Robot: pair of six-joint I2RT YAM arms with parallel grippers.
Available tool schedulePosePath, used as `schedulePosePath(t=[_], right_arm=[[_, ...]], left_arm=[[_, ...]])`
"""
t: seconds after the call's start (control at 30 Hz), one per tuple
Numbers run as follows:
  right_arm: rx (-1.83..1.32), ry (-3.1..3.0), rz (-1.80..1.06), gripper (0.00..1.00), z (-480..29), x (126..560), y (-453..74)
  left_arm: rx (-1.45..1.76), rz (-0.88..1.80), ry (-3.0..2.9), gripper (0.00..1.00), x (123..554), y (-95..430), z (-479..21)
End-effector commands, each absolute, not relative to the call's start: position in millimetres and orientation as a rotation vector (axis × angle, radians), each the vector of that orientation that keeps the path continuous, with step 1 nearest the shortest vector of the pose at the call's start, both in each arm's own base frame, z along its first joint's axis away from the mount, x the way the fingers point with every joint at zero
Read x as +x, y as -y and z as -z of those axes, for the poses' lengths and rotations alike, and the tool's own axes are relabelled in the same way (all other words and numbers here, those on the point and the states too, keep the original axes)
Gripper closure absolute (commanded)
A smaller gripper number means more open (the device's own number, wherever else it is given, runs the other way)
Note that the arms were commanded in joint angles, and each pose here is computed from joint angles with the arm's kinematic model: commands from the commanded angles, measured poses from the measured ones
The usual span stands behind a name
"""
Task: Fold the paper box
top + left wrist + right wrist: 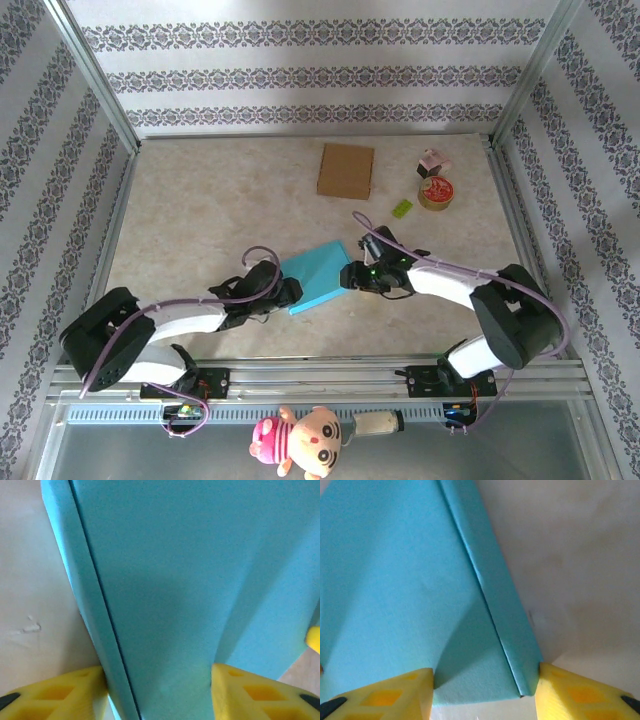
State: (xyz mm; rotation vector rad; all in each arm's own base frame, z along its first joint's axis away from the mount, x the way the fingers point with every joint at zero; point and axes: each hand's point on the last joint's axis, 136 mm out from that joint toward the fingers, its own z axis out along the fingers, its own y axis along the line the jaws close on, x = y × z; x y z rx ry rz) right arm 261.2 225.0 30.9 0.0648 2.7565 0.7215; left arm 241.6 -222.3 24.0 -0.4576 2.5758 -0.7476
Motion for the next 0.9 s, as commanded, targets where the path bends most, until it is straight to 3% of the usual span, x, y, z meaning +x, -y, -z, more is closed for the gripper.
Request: schedulePosePath(t=[0.0, 0.23, 0.4, 0.6, 0.77, 0.87], right_arm=[[0.074, -2.601, -0.943, 0.50, -54, 289, -291], [0.217, -2.510, -0.945, 0.50, -50, 352, -334], [0.131, -2.495, -0.916, 0.46, -51, 383, -364], [0.163, -2.501, -0.889, 0.39, -51, 410, -358], [0.117, -2.488, -0.825, 0.26, -82, 416, -330], [0.064, -2.485, -0.785, 0.06, -104, 413, -312]], left_arm=[[-0.416, 0.787, -2.426, 0.51, 312, 232, -38], [-0.486, 0.672, -2.345, 0.53, 428, 162, -30], [-0.473, 0.645, -2.340, 0.53, 476, 135, -24], [-0.538, 0.586, -2.316, 0.52, 485, 102, -26], [-0.528, 0.529, -2.297, 0.41, 479, 85, -44], [-0.508, 0.516, -2.286, 0.36, 472, 83, -62]])
